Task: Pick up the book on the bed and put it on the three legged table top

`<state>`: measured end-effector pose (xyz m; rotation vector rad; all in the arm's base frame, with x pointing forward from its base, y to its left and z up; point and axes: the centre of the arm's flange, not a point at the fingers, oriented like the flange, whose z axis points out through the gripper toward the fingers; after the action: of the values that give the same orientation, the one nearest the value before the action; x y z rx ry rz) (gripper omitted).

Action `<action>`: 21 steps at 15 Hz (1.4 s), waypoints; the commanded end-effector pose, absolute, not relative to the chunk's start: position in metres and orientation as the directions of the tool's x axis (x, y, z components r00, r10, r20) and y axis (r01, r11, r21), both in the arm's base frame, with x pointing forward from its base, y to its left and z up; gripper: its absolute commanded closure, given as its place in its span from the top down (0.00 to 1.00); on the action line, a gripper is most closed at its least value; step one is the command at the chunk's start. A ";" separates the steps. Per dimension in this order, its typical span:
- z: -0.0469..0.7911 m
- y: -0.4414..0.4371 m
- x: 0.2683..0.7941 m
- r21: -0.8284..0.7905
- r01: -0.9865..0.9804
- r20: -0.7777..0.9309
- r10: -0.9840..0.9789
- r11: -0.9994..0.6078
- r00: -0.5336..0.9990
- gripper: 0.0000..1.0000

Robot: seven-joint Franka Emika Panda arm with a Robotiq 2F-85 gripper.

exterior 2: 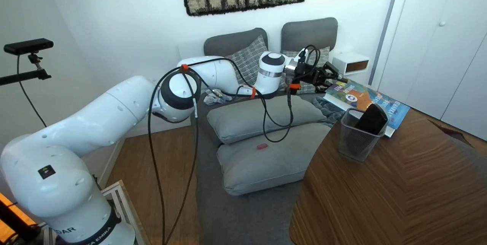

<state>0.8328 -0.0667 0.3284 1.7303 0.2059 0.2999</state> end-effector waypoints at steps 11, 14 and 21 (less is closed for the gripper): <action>0.321 -0.070 0.866 0.984 -0.070 0.127 0.373 -0.164 0.919 0.10; 0.318 -0.068 0.867 0.982 -0.065 0.126 0.359 -0.177 0.925 0.26; 0.312 -0.072 0.865 0.980 -0.035 0.095 0.306 -0.197 0.947 0.89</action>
<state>0.8372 -0.0729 0.3083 1.7320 0.2216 0.3455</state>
